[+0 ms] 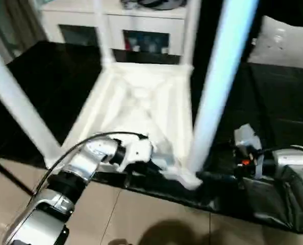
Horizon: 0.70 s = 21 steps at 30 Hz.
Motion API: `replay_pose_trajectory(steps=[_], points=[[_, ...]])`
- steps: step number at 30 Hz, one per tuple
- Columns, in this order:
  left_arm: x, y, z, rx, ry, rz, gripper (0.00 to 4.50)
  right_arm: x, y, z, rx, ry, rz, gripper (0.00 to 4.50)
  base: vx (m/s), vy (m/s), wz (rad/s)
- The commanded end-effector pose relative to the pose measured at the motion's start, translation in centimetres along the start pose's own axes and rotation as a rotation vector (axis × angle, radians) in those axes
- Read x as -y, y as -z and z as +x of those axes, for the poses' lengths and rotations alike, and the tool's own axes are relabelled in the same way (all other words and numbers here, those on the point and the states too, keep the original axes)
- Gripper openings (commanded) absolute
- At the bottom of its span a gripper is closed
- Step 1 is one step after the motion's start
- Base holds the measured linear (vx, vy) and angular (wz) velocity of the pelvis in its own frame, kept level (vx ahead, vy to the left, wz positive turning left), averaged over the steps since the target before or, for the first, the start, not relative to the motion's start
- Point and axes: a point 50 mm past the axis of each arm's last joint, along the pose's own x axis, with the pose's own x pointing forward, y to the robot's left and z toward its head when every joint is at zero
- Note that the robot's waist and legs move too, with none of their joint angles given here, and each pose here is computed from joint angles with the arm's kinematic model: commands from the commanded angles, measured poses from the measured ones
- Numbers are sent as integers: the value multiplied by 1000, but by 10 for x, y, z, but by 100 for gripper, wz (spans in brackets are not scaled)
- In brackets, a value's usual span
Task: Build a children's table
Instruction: Rotate leg to tighten
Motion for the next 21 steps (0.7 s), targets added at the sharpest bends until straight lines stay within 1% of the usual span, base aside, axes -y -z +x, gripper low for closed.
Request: replay_pose_trajectory(steps=[1, 2, 3, 5, 6, 7, 10, 11, 13, 15, 17, 18, 21], points=[[2, -15, 4, 20, 85, 90, 0, 1, -4, 1, 1, -53, 7, 394, 0, 0, 0], [2, -16, 4, 20, 103, 100, 0, 1, -2, 3, -6, -89, 24, 368, 0, 0, 0], [2, -16, 4, 20, 108, 104, 0, 1, -2, 3, -11, -102, 30, 368, 0, 0, 0], [2, -16, 4, 15, 113, 110, 0, 0, 0, 4, -22, -121, 41, 350, 0, 0, 0], [2, -16, 3, 13, 114, 110, 0, 0, 1, 5, -25, -123, 45, 350, 0, 0, 0], [3, -15, 3, 11, 117, 110, 0, 0, 2, 5, -30, -127, 51, 325, 0, 0, 0], [4, -13, 2, 3, 119, 109, 0, 0, 5, 5, -37, -137, 74, 315, 0, 0, 0], [4, -13, 3, 0, 120, 108, 0, 0, 6, 5, -38, -142, 78, 283, 0, 0, 0], [5, -11, 3, -5, 119, 105, 0, -1, 7, 6, -37, -147, 82, 275, 0, 0, 0], [5, -10, 3, -6, 119, 102, 0, -1, 7, 7, -28, -152, 89, 269, 0, 0, 0], [4, -10, 4, -4, 115, 97, 0, -2, 6, 8, -18, -159, 94, 241, 0, 0, 0], [3, -10, 4, 9, 104, 78, 0, -3, 5, 10, 5, -164, 103, 232, 0, 0, 0], [3, -9, 4, 18, 96, 66, 0, -4, 5, 11, 17, -166, 112, 214, 0, 0, 0]])
